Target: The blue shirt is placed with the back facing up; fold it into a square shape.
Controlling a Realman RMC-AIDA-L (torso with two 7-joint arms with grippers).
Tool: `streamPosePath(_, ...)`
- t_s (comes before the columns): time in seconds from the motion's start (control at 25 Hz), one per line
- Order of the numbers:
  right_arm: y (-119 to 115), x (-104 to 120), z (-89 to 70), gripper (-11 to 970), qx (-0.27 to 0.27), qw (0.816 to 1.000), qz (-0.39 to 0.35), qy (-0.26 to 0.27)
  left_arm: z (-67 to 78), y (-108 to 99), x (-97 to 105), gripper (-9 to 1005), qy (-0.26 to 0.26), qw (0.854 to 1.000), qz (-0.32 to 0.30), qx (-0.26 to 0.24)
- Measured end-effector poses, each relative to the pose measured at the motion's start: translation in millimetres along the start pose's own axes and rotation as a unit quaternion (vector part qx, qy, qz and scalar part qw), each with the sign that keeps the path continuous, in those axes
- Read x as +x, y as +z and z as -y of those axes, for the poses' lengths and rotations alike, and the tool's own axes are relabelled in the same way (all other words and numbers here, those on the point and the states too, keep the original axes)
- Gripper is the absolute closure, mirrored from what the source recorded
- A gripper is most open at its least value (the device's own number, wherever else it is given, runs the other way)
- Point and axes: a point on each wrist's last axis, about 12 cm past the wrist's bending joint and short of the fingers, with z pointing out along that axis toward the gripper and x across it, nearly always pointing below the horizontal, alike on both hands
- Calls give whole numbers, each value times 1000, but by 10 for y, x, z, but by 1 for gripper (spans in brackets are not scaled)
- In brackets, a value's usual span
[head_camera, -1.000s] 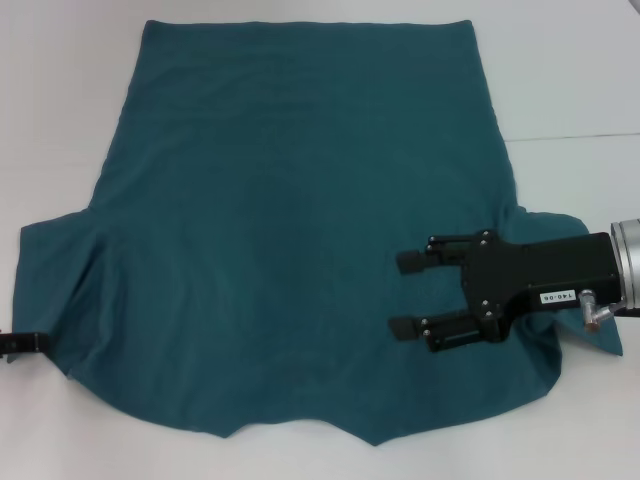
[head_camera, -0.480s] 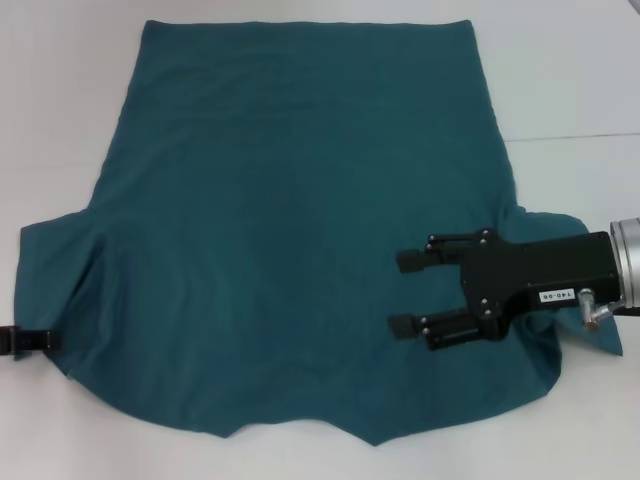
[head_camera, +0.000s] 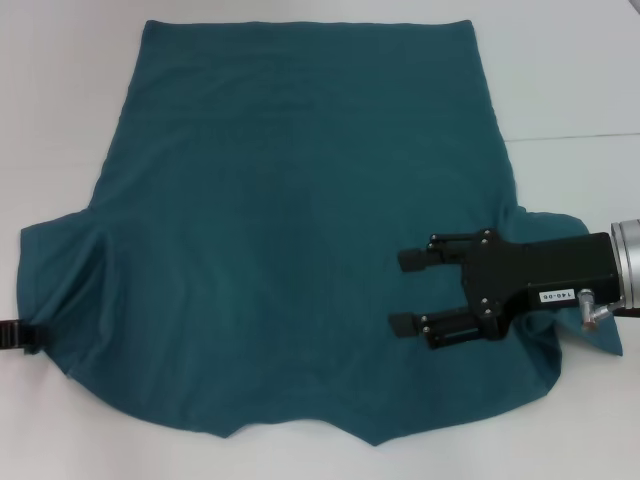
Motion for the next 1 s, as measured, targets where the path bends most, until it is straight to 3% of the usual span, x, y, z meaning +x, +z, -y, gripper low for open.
streamPosePath(0.24, 5, -15, 14, 78, 3, 1000, 1, -2, -20, -24, 0, 860, -6, 1000, 4, 0)
streamPosePath(0.44, 10, -29, 21, 77, 6, 1000, 6, -4, -17, -43, -38, 922, -5, 1000, 8, 1)
streamPosePath(0.76, -23, -34, 20, 78, 13, 1000, 24, -4, 84, -152, -247, 915, 9, 999, 40, 24)
streamPosePath(1.0, -53, -25, 32, 78, 28, 999, 40, 3, 232, -232, -410, 917, 46, 996, 61, 50)
